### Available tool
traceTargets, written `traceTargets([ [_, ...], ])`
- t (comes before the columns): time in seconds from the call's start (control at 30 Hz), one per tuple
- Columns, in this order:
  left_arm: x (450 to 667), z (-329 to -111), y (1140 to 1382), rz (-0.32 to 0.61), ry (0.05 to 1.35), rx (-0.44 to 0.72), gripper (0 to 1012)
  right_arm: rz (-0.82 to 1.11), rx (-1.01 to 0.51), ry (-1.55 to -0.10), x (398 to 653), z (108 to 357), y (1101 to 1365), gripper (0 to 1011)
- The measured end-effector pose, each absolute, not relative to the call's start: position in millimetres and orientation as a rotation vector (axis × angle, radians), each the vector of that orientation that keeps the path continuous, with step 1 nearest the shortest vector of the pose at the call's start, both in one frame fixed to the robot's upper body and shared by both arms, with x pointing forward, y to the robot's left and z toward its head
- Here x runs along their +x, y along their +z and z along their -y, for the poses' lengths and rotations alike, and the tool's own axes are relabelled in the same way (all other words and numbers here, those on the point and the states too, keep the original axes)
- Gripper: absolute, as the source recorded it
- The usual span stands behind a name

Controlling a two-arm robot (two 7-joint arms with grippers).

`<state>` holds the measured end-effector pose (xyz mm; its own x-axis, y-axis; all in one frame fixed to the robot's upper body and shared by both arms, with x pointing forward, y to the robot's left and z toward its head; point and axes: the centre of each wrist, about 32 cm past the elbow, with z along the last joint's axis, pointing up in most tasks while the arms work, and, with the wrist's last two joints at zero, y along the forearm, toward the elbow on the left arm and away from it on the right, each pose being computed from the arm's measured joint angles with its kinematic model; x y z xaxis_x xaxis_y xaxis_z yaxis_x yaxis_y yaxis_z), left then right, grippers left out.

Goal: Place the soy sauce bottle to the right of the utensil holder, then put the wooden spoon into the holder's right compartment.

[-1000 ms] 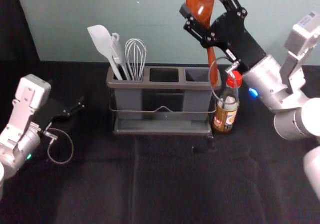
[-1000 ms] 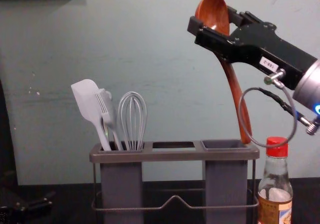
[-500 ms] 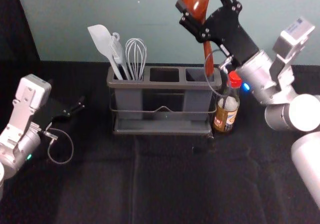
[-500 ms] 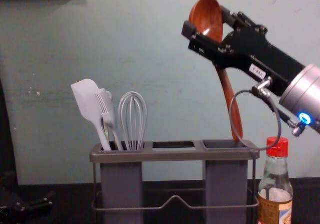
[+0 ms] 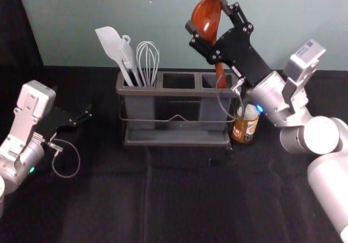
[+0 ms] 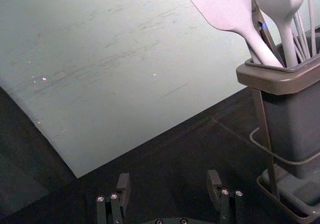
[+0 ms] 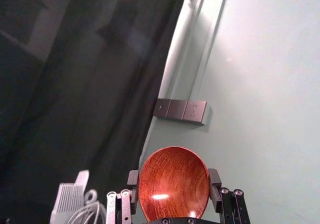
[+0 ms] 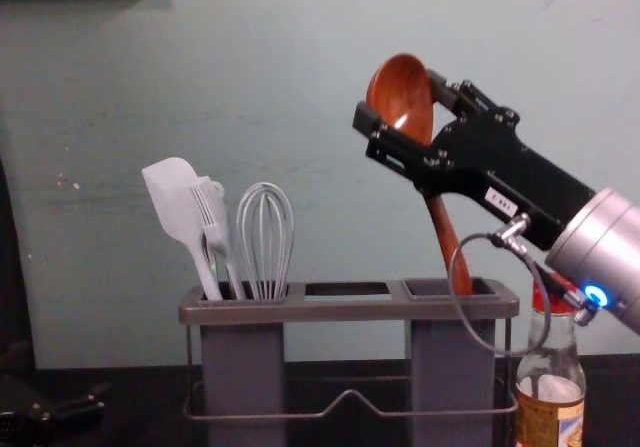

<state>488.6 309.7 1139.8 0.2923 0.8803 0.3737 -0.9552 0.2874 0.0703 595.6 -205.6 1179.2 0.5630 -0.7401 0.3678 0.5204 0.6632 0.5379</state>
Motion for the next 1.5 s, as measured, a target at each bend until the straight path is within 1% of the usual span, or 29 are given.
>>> traceTargets([
  [0.33, 488.6, -309.6, 1139.8, 0.285, 1.248, 0.304, 1005, 0.604, 0.353, -0.767, 591.6, 209.4, 1162.7, 839],
  [0.8, 488.6, -309.6, 1139.8, 0.285, 1.248, 0.304, 1005, 0.580, 0.337, -0.781, 585.4, 212.5, 1146.2, 839],
  [1.13, 488.6, -309.7, 1139.8, 0.285, 1.248, 0.304, 1005, 0.564, 0.341, -0.794, 580.8, 213.0, 1138.3, 839],
  [1.5, 488.6, -309.7, 1139.8, 0.285, 1.248, 0.304, 1005, 0.558, 0.342, -0.804, 578.5, 213.7, 1135.1, 839],
])
